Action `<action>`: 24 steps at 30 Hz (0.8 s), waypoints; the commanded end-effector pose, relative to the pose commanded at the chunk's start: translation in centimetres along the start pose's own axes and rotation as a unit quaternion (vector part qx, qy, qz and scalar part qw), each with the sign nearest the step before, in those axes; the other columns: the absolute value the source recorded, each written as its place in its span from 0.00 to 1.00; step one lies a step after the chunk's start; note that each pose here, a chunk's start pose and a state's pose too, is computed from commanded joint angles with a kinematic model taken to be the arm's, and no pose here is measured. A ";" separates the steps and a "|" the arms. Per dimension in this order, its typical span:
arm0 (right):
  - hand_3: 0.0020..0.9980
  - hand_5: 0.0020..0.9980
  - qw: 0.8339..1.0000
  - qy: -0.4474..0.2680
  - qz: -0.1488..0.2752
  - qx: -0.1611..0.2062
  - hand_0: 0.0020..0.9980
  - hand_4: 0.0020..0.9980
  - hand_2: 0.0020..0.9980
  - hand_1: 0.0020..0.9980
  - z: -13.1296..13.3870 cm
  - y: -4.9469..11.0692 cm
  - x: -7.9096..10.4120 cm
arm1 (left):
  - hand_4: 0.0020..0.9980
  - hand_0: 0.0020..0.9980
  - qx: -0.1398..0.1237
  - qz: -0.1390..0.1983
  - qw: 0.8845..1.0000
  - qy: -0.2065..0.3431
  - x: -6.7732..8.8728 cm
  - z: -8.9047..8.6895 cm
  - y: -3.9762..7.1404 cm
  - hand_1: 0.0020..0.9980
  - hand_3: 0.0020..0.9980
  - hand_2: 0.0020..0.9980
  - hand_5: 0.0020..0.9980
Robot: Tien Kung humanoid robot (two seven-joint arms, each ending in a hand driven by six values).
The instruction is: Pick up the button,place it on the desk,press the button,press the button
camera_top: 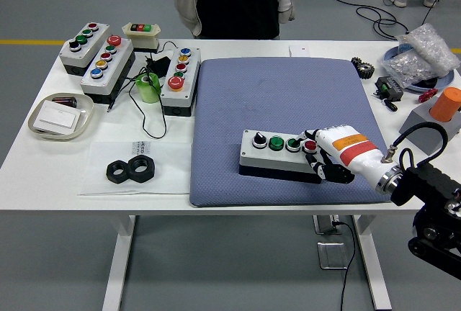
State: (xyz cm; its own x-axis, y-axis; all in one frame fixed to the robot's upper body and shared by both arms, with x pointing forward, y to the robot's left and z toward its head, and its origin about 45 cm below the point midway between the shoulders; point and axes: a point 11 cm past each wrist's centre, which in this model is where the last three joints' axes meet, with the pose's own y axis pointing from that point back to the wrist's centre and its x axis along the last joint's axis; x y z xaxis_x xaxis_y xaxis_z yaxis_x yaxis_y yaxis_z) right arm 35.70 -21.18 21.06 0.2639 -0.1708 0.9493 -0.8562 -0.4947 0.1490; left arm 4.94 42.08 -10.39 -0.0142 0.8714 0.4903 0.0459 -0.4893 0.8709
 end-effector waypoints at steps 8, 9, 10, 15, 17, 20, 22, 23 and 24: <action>0.67 0.00 1.000 0.004 -0.013 -0.002 0.06 0.50 0.04 0.00 0.0 0.1 -0.7 | 0.53 0.74 0.002 0.001 1.000 -0.002 0.0 -0.3 0.0 0.77 0.76 0.85 1.00; 0.67 0.00 1.000 0.004 -0.012 -0.001 0.06 0.50 0.04 0.00 -0.1 0.1 -0.7 | 0.53 0.74 0.003 0.001 1.000 -0.003 0.0 -0.3 0.0 0.77 0.76 0.85 1.00; 0.68 0.00 1.000 0.002 -0.009 0.000 0.06 0.51 0.04 0.00 -0.1 0.2 -0.6 | 0.53 0.74 0.003 0.001 1.000 -0.003 0.0 -0.3 -0.1 0.77 0.76 0.85 1.00; 0.68 0.00 0.998 -0.025 0.062 0.005 0.06 0.51 0.04 0.00 -0.3 0.4 2.1 | 0.53 0.74 0.004 0.001 1.000 -0.004 0.0 -0.5 -0.1 0.77 0.76 0.85 1.00; 0.77 0.00 0.996 -0.033 0.080 0.001 0.26 0.65 0.15 0.00 -0.2 0.5 3.3 | 0.53 0.74 0.004 0.001 1.000 -0.004 0.1 -0.5 -0.1 0.77 0.76 0.85 1.00; 0.77 0.00 0.994 -0.054 0.095 -0.010 0.26 0.65 0.15 0.00 0.4 0.6 4.4 | 0.53 0.74 0.004 0.001 1.000 -0.004 0.1 -0.5 -0.1 0.77 0.76 0.85 1.00; 0.92 0.00 0.986 -0.100 0.133 -0.026 0.71 0.62 0.61 0.56 1.4 1.0 5.8 | 0.53 0.74 0.003 0.001 1.000 -0.003 0.1 -0.5 -0.1 0.77 0.76 0.85 1.00; 0.92 0.00 0.981 -0.120 0.149 -0.032 0.71 0.62 0.61 0.56 2.0 1.1 6.4 | 0.53 0.74 0.003 0.001 1.000 -0.003 0.1 -0.5 -0.1 0.77 0.76 0.85 1.00; 0.92 0.00 0.976 -0.140 0.164 -0.036 0.71 0.62 0.61 0.56 2.5 1.2 7.0 | 0.53 0.74 0.003 0.001 1.000 -0.003 0.1 -0.4 -0.1 0.77 0.76 0.85 1.00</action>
State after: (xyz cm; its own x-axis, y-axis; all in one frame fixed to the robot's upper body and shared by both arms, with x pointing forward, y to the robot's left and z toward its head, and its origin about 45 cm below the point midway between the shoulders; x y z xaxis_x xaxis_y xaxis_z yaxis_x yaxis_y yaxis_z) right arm 37.62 -25.11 27.20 0.0735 -0.5415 0.8375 -0.9416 -0.3143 -0.1206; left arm 4.49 42.19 -10.42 -0.0087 0.8704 0.4922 0.0517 -0.4912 0.8695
